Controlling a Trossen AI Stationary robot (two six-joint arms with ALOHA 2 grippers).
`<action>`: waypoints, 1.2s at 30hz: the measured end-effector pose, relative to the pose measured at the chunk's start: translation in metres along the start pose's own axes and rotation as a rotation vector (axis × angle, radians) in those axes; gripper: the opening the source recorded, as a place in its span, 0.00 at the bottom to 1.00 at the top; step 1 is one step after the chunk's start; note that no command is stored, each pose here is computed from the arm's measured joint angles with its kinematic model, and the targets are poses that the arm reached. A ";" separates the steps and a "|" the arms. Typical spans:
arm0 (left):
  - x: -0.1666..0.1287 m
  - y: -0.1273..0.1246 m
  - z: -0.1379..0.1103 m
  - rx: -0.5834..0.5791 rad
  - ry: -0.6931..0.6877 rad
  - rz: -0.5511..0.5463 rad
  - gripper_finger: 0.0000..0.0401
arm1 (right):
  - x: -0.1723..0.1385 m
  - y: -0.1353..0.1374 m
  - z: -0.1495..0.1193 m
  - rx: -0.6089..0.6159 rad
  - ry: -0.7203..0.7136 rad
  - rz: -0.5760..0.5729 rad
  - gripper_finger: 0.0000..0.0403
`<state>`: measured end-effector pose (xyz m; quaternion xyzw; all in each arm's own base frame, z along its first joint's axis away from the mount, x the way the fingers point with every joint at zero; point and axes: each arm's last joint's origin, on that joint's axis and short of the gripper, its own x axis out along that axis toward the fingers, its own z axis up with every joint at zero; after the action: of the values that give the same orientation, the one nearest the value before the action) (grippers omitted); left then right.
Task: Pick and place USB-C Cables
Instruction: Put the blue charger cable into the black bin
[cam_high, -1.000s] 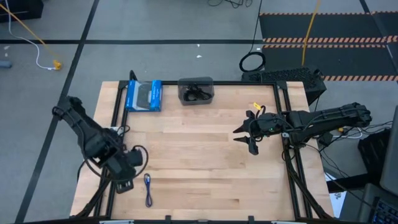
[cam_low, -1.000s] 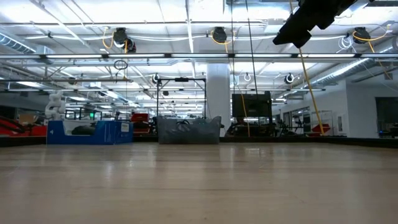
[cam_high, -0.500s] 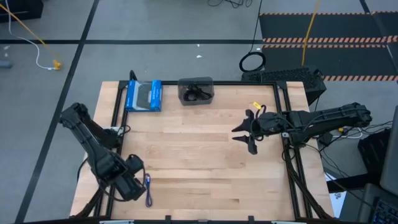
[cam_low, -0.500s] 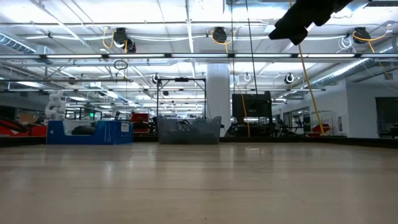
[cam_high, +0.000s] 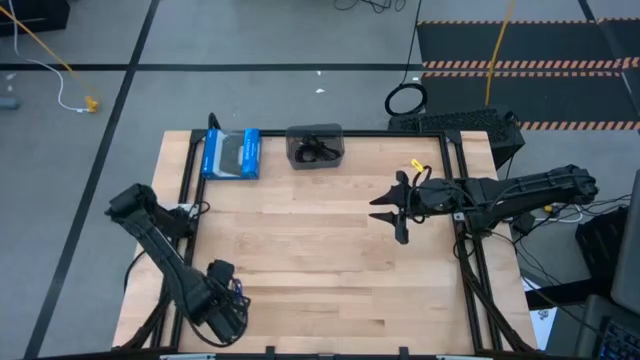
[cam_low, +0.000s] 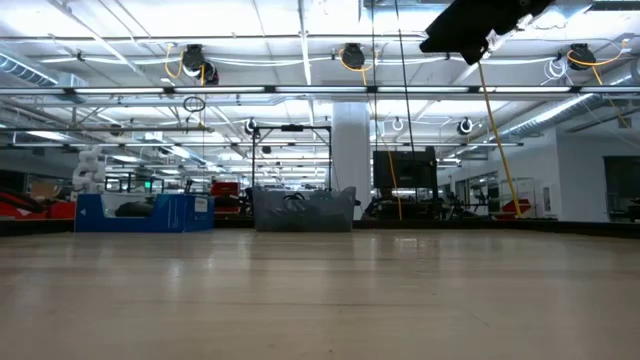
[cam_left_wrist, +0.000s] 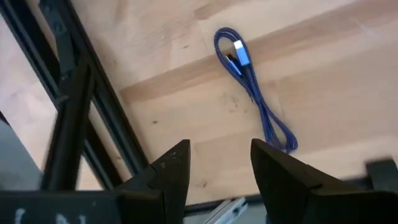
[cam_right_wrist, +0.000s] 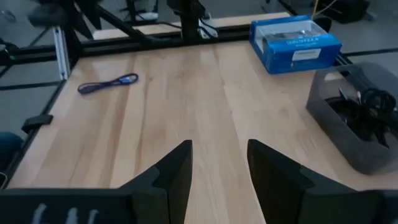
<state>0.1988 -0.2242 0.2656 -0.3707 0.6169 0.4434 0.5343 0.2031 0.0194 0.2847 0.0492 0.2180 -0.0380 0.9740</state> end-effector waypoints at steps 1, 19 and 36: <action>0.004 -0.003 -0.001 -0.023 -0.006 0.011 0.43 | 0.000 0.001 0.001 0.000 -0.006 0.003 0.36; 0.080 -0.064 -0.026 -0.219 0.004 -0.007 0.43 | 0.012 0.021 0.001 -0.116 -0.043 0.088 0.36; 0.112 -0.076 -0.025 -0.225 -0.043 0.073 0.43 | 0.012 0.022 0.003 -0.208 -0.069 0.118 0.36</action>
<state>0.2438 -0.2716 0.1445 -0.3959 0.5647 0.5369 0.4859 0.2175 0.0407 0.2843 -0.0406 0.1837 0.0403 0.9813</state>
